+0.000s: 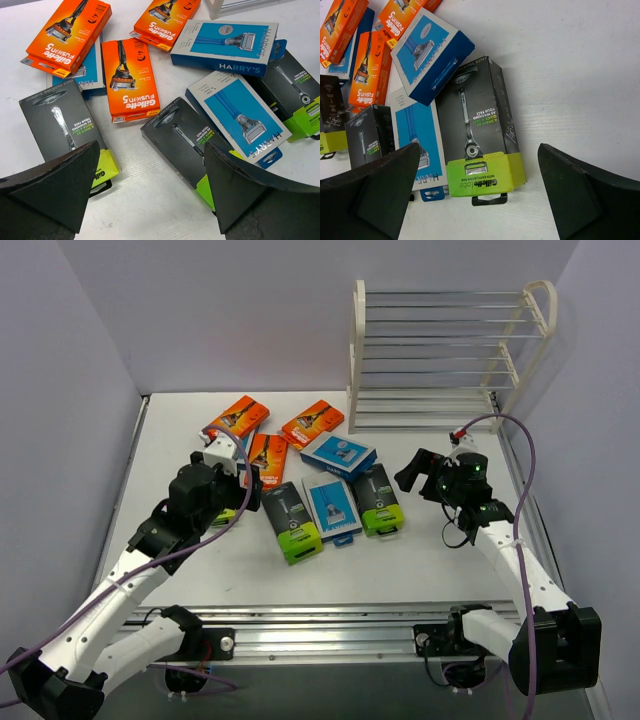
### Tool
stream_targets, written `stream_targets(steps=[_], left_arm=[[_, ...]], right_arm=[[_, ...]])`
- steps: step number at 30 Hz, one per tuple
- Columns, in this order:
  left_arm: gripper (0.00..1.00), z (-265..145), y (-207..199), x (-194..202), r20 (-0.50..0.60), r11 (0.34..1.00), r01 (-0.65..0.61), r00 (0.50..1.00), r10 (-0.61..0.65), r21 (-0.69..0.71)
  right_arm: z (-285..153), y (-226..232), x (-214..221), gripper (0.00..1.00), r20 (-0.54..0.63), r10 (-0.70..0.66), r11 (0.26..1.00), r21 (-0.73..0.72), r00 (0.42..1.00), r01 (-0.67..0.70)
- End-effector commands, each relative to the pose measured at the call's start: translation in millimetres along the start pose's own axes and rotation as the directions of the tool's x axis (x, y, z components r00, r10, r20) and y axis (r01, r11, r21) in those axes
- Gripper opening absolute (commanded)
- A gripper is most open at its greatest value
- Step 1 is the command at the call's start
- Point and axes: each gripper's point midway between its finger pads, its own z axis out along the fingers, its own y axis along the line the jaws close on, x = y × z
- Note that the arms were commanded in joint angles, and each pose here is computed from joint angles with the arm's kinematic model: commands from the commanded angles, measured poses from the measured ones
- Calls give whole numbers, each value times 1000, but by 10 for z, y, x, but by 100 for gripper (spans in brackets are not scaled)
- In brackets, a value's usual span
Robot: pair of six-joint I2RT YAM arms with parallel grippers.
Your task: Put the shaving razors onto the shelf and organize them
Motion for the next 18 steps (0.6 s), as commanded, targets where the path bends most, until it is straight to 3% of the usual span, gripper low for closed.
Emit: stream_targets(steps=[1, 5, 12, 18], left_arm=[[94, -11, 20, -179, 38, 1000, -7, 999, 7, -19], [94, -21, 25, -184, 22, 1000, -5, 1000, 5, -24], [94, -53, 101, -208, 27, 998, 5, 1000, -4, -67], [94, -111, 116, -280, 65, 997, 24, 998, -19, -70]], right_arm=[[6, 108, -135, 100, 38, 15, 999, -29, 999, -14], [-11, 164, -193, 100, 65, 13, 998, -55, 998, -9], [67, 200, 159, 100, -59, -19, 990, -140, 998, 11], [56, 315, 230, 100, -73, 9, 977, -212, 997, -24]])
